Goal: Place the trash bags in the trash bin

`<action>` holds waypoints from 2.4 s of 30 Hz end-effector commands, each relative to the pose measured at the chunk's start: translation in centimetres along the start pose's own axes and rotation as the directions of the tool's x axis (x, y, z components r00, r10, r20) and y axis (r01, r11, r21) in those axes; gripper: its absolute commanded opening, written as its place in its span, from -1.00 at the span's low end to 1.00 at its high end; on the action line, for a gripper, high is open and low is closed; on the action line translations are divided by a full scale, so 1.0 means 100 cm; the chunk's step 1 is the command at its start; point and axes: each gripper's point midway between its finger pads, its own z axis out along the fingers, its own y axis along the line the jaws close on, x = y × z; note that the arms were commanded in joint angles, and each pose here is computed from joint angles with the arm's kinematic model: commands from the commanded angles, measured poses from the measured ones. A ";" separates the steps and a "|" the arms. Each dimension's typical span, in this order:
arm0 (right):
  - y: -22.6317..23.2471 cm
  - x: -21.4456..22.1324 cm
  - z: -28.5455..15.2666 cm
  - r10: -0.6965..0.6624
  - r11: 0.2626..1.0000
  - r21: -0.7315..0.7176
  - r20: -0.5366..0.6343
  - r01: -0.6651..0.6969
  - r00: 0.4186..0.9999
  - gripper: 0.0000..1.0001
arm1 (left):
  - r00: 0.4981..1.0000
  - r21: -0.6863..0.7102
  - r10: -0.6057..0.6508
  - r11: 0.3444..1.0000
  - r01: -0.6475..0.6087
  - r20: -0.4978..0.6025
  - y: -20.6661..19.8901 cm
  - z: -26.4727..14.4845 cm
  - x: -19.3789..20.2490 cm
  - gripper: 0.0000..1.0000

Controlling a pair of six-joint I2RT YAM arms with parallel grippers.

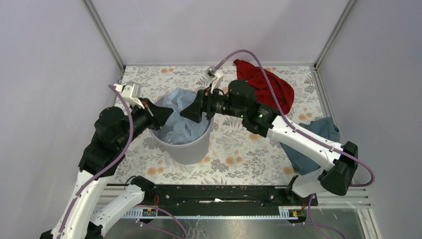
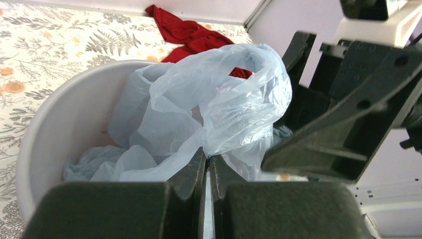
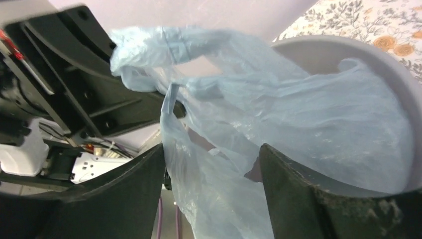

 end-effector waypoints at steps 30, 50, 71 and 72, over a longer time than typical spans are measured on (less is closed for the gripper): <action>0.042 -0.007 -0.008 -0.316 0.934 0.209 0.111 0.289 0.942 -1.00 | 0.983 -0.389 -0.103 0.908 0.154 0.149 0.049 -0.063 -0.035 0.98; 0.046 -0.014 -0.013 -0.317 0.935 0.210 0.131 0.286 0.939 -1.00 | 0.996 0.000 -0.007 1.000 0.007 0.085 -0.022 -0.028 -0.047 0.98; 0.046 -0.025 -0.025 -0.275 0.943 0.242 0.170 0.230 0.946 -1.00 | 0.999 -0.415 -0.014 0.909 0.029 0.039 0.056 -0.002 -0.040 0.14; 0.042 -0.024 -0.029 -0.267 0.940 0.264 0.170 0.217 0.949 -1.00 | 0.999 -0.444 -0.009 0.895 0.029 0.047 0.062 -0.006 -0.041 -0.01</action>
